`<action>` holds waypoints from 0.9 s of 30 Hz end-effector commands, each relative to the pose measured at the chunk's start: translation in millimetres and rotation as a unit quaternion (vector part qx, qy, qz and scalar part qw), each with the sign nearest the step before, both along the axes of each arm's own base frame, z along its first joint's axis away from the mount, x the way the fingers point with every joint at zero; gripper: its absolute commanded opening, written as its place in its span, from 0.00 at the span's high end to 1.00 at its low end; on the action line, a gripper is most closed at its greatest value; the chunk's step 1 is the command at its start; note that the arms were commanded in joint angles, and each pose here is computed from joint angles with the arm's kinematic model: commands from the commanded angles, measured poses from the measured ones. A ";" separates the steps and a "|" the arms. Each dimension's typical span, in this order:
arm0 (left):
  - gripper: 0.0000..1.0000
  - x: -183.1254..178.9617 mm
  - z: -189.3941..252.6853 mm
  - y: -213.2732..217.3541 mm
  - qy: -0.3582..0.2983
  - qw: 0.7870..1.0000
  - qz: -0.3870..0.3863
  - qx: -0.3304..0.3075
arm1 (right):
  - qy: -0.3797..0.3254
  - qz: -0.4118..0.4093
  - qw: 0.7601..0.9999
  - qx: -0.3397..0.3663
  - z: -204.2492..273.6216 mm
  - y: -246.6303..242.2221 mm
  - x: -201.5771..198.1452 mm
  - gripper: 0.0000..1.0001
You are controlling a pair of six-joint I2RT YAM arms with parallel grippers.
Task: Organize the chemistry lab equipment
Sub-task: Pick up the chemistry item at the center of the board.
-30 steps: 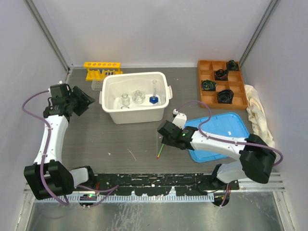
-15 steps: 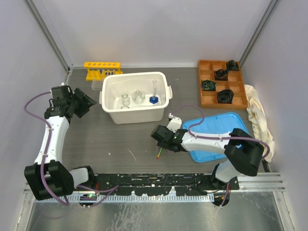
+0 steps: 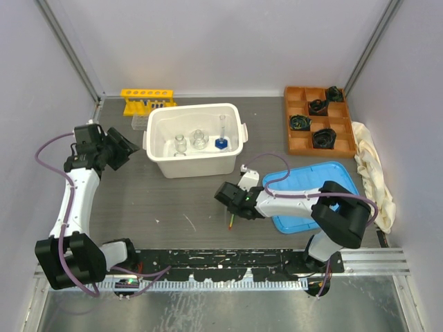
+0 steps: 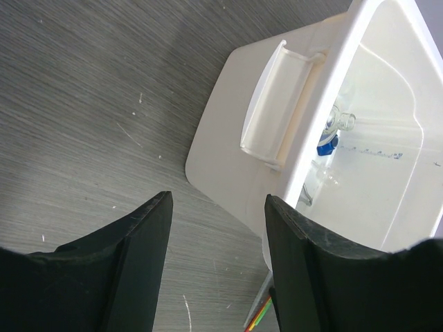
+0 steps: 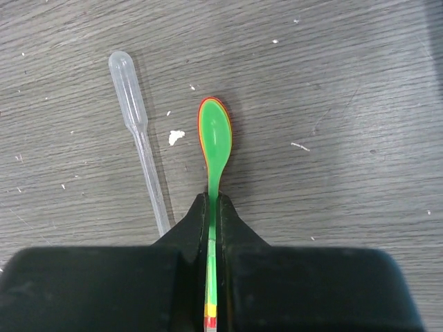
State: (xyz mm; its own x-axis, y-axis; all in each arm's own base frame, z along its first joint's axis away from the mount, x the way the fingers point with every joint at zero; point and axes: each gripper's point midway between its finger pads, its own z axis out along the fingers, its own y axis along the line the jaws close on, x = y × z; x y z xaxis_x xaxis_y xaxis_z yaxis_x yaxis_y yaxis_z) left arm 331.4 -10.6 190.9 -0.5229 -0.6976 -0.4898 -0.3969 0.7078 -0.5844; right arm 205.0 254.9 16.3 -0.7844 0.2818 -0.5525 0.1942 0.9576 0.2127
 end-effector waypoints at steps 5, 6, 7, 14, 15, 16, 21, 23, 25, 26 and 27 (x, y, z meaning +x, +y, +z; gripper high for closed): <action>0.42 5.6 12.1 -4.0 -0.030 0.999 -0.015 0.002 | -0.039 0.015 0.998 -0.040 43.1 -16.2 -3.9 0.99; 0.42 5.5 11.9 -4.3 -0.029 0.999 -0.016 0.002 | -0.046 0.023 0.997 -0.052 54.0 -18.2 -6.1 0.99; 0.42 5.6 12.0 -4.7 -0.030 0.999 -0.016 0.001 | -0.054 0.032 0.996 -0.061 68.5 -18.7 -7.0 0.99; 0.42 4.1 14.0 -4.0 -0.032 0.999 -0.017 0.007 | -0.141 0.079 0.981 -0.106 199.7 -56.3 -8.9 0.99; 0.42 3.7 13.7 -4.7 -0.031 0.999 -0.019 0.006 | -0.167 0.081 0.977 -0.103 222.3 -60.8 -5.0 0.99; 0.42 2.9 12.4 -5.7 -0.028 0.999 -0.020 0.006 | -0.193 0.085 0.972 -0.100 243.9 -63.5 -0.5 0.99; 0.43 -0.8 8.0 -8.9 -0.018 1.000 -0.014 0.009 | -0.300 0.157 0.932 -0.129 328.0 -45.1 29.6 0.99; 0.44 -0.7 10.8 -12.6 -0.020 1.000 -0.015 0.012 | -0.325 0.177 0.916 -0.154 346.3 -30.7 47.9 0.99; 0.44 -1.0 9.5 -13.4 -0.002 1.000 -0.015 0.011 | -0.335 0.206 0.903 -0.175 353.8 -10.0 74.9 0.99; 0.44 -0.9 5.2 -13.1 0.016 1.000 -0.013 0.010 | -0.332 0.217 0.900 -0.179 354.8 -1.0 90.8 0.99; 0.44 0.8 4.8 -12.1 0.024 1.000 -0.010 0.010 | -0.331 0.225 0.901 -0.169 358.7 7.7 107.5 0.99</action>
State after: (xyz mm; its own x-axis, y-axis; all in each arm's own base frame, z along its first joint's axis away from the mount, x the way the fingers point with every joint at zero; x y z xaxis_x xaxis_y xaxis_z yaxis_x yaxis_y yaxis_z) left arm 326.2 -25.2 185.4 -0.5635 -0.6749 -0.4764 -0.3872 0.7252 -0.5694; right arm 254.8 226.5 360.5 -0.3304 -0.0836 -0.9401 -0.1967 0.9803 -0.0181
